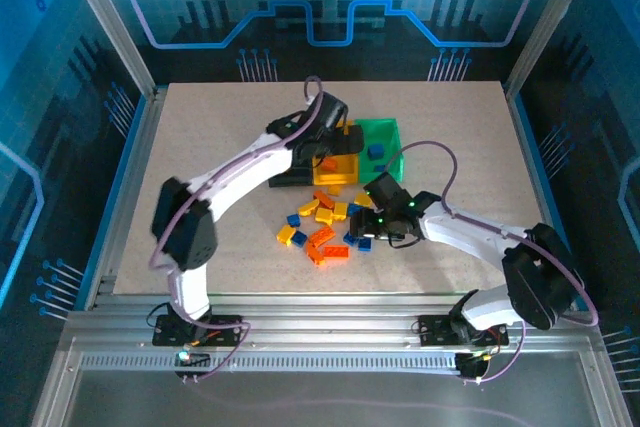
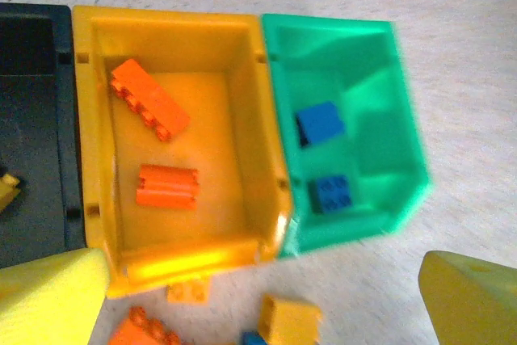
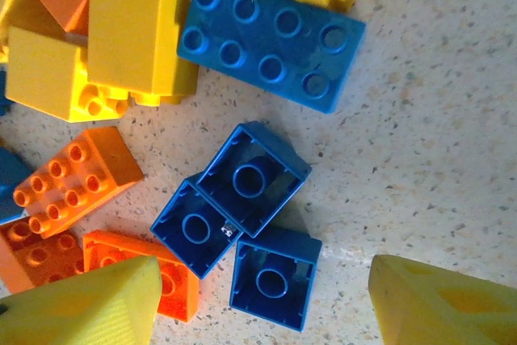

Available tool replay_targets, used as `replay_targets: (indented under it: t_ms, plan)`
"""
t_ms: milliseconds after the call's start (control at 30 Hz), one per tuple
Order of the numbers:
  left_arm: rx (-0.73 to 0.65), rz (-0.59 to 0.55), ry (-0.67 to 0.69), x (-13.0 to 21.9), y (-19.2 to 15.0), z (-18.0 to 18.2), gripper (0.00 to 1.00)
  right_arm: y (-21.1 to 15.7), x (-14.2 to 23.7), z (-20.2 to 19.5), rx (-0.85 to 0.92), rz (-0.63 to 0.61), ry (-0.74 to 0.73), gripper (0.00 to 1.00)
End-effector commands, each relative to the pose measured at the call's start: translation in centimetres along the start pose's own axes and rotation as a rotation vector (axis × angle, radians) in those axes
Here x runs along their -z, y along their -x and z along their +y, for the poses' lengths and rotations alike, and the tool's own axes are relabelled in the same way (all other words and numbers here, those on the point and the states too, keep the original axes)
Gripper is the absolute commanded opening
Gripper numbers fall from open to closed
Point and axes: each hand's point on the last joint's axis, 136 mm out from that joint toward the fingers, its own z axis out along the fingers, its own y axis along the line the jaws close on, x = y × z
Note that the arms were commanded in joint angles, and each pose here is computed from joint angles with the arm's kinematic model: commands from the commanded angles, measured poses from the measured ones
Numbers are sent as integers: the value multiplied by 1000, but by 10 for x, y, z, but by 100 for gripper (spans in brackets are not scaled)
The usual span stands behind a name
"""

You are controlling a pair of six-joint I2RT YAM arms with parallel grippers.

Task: Sort the legos into containers by color

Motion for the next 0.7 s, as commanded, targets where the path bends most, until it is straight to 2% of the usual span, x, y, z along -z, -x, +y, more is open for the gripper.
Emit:
replay_targets:
  t_ms: [0,167,300,467,667]
  plan:
    - [17,-28,-110,44,-16,-13,99,-4,-5,-1,-8,-8,-38,68]
    - [61,1,-115,76,-72,20,99,-21,-12,-7,44,35,-86,67]
    - [112,9,-80,91,-101,55,99,-31,-17,-11,73,56,-121,61]
    - [147,27,-20,100,-127,88,99,-33,-27,-17,86,68,-170,57]
    - [166,47,17,99,-144,105,99,-26,-38,-16,80,51,-185,54]
